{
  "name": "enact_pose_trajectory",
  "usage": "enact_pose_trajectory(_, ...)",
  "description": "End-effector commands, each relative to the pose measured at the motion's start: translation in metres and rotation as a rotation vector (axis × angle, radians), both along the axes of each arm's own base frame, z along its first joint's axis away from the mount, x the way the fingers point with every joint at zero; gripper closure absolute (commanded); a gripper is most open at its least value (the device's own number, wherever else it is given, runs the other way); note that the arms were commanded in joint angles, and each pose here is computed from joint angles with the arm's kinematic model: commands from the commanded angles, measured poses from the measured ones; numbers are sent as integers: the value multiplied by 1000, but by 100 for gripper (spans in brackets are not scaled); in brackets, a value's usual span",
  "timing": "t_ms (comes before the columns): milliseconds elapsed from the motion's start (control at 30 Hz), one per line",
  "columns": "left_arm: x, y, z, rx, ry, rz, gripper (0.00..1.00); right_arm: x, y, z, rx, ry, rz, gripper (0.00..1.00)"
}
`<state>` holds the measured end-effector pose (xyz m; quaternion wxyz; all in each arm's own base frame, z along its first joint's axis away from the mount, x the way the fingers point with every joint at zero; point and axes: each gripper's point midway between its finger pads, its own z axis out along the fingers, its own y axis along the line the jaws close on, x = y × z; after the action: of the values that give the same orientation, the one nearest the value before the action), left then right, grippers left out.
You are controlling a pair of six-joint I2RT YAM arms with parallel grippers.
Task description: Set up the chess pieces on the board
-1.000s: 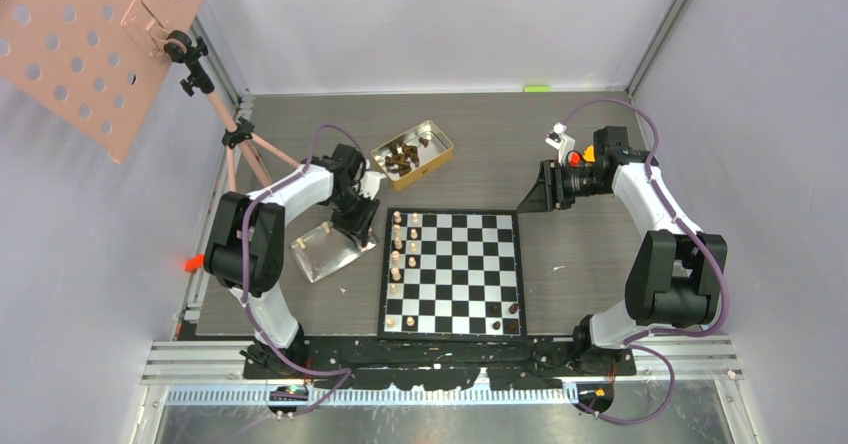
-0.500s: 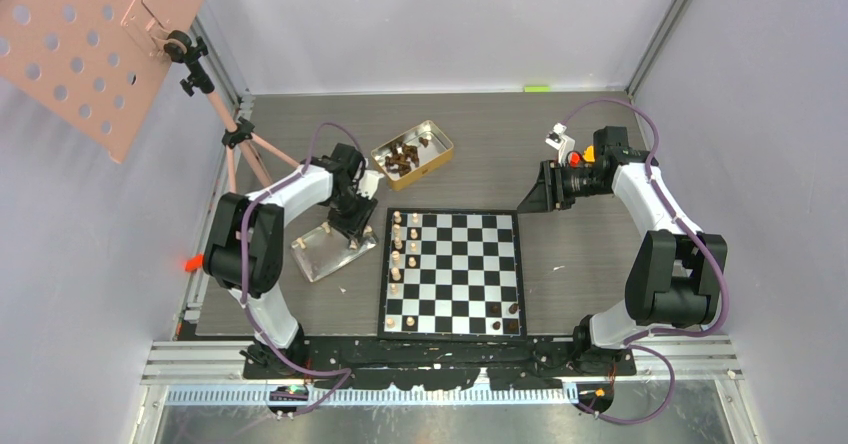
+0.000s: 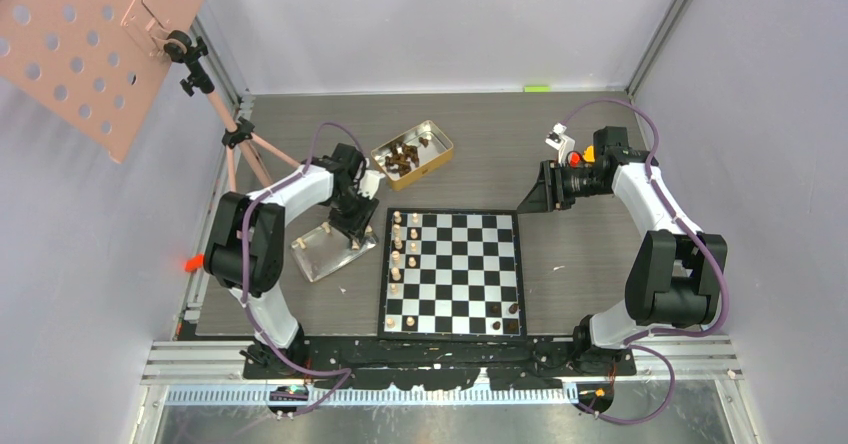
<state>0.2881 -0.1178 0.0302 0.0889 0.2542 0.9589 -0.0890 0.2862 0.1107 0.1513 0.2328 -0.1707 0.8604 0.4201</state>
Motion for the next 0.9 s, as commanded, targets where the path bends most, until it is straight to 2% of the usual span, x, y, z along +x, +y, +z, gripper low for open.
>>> enact_pose_trajectory(0, 7, -9, 0, -36, -14, -21, 64, 2, 1, 6, 14, -27, 12, 47)
enact_pose_trajectory(333, 8, -8, -3, -20, -24, -28, 73, 2, 0, 6, 12, -26, 14, 47)
enact_pose_trajectory(600, 15, -5, 12, -17, -99, -48, 87, 2, 0, 7, 13, -27, 15, 47)
enact_pose_trajectory(767, 19, -9, 36, -77, -180, -65, 94, 1, 1, 7, 13, -28, 16, 47)
enact_pose_trajectory(867, 16, -20, 59, -166, -226, -96, 97, 1, 1, 8, 13, -30, 16, 47)
